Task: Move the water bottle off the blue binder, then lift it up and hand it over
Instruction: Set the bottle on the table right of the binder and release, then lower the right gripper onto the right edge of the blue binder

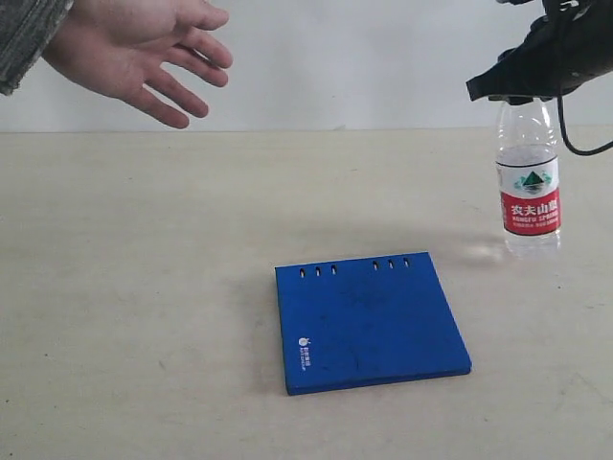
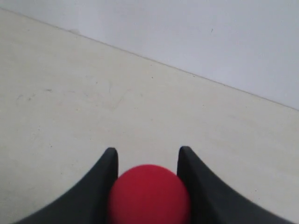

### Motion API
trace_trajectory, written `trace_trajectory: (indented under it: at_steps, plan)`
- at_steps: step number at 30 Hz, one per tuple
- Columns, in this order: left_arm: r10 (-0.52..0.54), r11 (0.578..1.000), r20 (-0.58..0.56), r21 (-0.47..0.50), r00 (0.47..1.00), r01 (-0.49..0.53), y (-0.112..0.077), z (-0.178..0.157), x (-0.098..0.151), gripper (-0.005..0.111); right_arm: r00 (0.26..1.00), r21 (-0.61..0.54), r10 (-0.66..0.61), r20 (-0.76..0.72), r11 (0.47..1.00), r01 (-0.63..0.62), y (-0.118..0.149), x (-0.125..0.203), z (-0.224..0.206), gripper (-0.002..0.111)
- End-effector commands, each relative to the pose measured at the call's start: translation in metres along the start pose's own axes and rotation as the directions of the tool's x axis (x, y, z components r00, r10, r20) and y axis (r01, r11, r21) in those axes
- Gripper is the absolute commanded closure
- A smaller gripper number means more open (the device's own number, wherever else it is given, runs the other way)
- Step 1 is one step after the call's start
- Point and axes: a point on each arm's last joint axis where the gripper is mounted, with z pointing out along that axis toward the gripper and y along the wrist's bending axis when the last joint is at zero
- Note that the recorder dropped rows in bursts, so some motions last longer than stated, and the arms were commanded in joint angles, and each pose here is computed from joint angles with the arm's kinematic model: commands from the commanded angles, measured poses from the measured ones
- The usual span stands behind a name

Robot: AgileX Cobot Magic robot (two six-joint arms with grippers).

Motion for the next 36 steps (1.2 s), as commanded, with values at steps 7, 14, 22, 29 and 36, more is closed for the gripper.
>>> trace_trajectory:
  at_steps: [7, 14, 22, 29, 36]
  plan:
    - [0.005, 1.000, 0.002, 0.002, 1.000, -0.005, 0.000, 0.000, 0.001, 0.100, 0.999, -0.001, -0.037, -0.028, 0.999, 0.037, -0.003, 0.001, -0.005, 0.055]
    - [0.005, 1.000, 0.002, 0.002, 1.000, -0.005, 0.000, 0.000, 0.001, 0.100, 0.995, 0.042, -0.072, 0.068, 0.997, 0.070, -0.006, -0.017, -0.032, 0.055]
    - [0.005, 1.000, 0.002, 0.002, 1.000, -0.005, 0.000, 0.000, 0.001, 0.100, 0.979, 0.064, -0.081, 0.189, 0.995, 0.070, -0.004, -0.042, -0.108, 0.055]
    - [0.005, 1.000, 0.002, 0.002, 1.000, -0.005, 0.000, 0.000, 0.001, 0.100, 0.982, -0.308, -0.010, -0.190, 0.950, -0.050, 0.031, -0.006, -0.134, 0.055]
    - [0.024, 1.000, 0.003, -0.005, 1.000, -0.024, 0.001, 0.000, 0.001, 0.100, 0.924, -0.598, -0.065, -0.377, 0.779, -0.189, 0.086, 0.041, -0.106, 0.055]
